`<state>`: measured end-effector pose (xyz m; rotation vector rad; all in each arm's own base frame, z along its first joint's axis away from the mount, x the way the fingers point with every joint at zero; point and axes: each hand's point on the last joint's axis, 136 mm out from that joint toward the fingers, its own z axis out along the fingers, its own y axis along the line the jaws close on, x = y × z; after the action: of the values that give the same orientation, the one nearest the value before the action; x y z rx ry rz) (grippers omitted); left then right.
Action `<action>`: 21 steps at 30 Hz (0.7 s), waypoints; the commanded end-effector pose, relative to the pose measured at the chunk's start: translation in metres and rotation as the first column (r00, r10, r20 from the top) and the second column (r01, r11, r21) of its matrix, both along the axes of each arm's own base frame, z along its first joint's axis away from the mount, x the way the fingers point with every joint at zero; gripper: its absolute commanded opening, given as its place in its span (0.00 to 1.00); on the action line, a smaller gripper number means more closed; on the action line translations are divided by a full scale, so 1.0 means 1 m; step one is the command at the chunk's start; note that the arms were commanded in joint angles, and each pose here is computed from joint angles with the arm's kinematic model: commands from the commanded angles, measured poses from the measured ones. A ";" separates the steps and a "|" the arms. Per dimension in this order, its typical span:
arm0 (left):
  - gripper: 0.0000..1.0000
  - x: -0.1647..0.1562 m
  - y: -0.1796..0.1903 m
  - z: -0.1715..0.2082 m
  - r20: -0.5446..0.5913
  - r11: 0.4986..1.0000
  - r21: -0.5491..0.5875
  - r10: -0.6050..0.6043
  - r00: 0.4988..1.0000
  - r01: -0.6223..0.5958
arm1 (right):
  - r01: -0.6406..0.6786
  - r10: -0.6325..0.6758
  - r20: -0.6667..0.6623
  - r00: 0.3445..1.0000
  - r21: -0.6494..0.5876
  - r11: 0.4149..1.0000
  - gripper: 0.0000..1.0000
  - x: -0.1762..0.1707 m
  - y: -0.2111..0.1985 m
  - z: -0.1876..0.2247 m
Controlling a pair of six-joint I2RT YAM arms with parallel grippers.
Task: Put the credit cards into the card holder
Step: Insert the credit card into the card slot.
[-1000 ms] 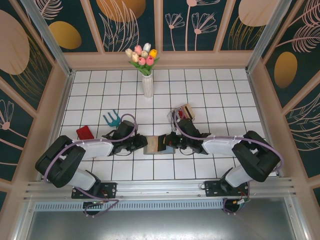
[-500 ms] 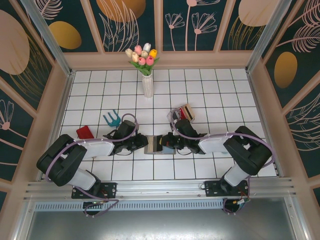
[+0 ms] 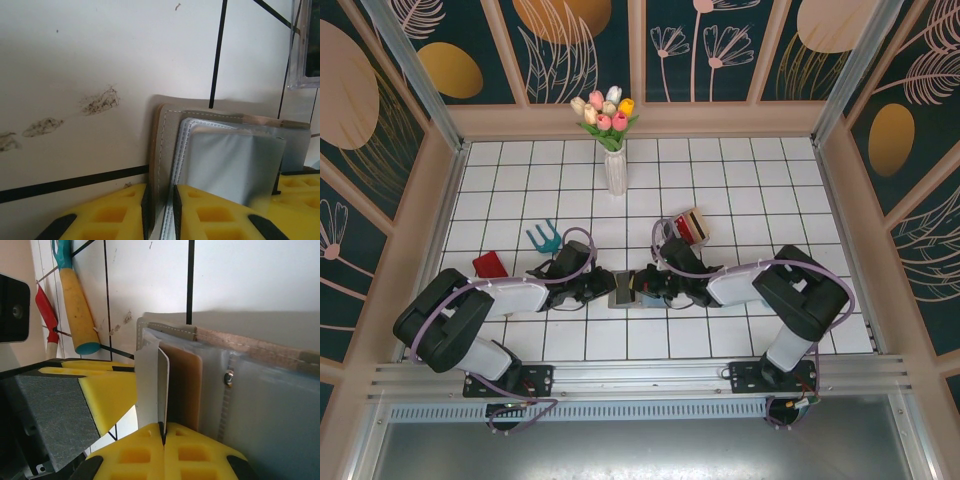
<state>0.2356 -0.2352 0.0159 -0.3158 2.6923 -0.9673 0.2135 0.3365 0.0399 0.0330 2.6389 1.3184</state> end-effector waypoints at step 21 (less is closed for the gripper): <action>0.24 -0.006 0.004 -0.003 -0.008 1.000 0.025 0.002 1.000 -0.002 | -0.052 0.053 0.013 0.999 -0.072 0.996 0.10 0.003 0.005 0.007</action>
<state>0.2358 -0.2347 0.0168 -0.3149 2.6867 -0.9551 0.2134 0.3241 0.0346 0.0129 2.7300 1.1489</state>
